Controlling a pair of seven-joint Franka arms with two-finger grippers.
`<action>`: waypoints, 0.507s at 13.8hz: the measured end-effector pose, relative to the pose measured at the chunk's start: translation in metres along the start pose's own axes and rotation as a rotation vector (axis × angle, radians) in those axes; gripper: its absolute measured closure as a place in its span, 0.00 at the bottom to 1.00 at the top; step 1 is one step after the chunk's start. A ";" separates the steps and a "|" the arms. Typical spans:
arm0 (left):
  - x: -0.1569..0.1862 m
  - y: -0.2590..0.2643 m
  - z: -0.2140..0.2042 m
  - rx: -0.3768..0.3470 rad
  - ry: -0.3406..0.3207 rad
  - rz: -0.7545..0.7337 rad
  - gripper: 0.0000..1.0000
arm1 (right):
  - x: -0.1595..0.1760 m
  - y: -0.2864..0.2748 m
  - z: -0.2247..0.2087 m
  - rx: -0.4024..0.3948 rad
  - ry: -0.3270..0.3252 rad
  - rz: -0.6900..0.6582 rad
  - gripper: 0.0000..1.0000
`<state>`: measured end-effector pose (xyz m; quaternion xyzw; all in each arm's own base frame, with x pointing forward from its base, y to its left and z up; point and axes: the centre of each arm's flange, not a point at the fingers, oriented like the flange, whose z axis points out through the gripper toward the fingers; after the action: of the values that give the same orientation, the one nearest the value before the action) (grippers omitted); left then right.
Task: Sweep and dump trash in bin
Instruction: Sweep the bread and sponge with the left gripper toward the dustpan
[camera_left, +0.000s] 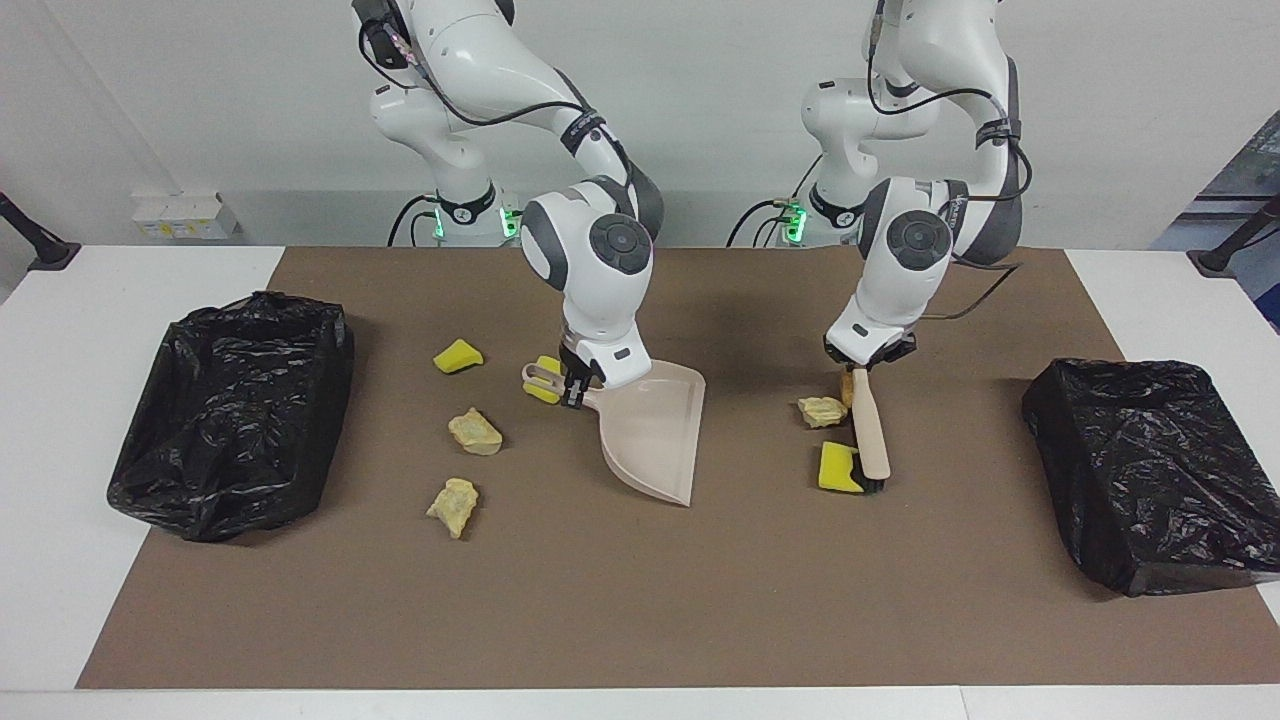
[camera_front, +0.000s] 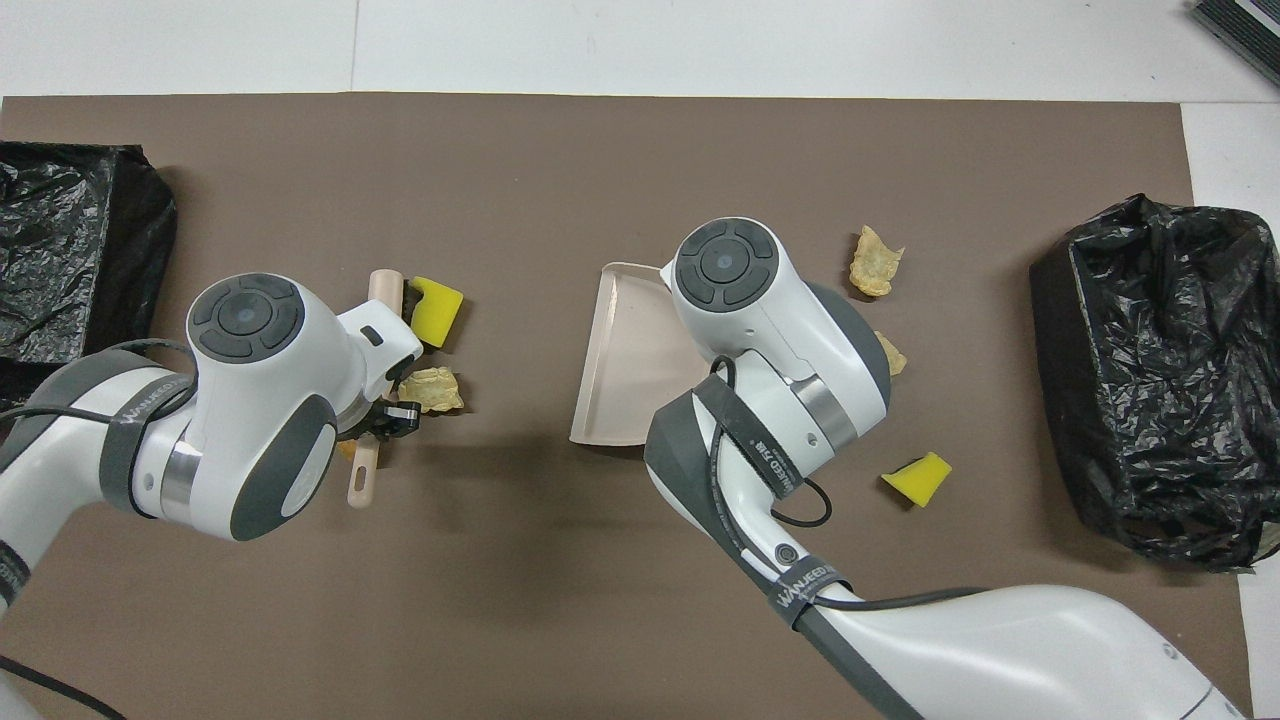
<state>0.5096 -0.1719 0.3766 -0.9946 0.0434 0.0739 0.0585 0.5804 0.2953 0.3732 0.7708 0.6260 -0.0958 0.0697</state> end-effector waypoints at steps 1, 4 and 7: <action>-0.003 -0.003 -0.008 0.007 -0.015 -0.027 0.74 | 0.000 0.000 0.000 0.000 0.000 0.000 0.68; -0.022 -0.018 -0.027 0.044 -0.082 -0.186 0.74 | 0.000 -0.001 0.001 -0.002 0.001 -0.001 0.68; -0.045 -0.028 -0.017 0.087 -0.138 -0.370 0.74 | -0.001 -0.005 0.003 0.000 -0.003 -0.005 0.68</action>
<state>0.4700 -0.1427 0.4032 -0.9747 -0.1409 0.1281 0.1170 0.5749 0.2947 0.3705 0.7689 0.6280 -0.0973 0.0704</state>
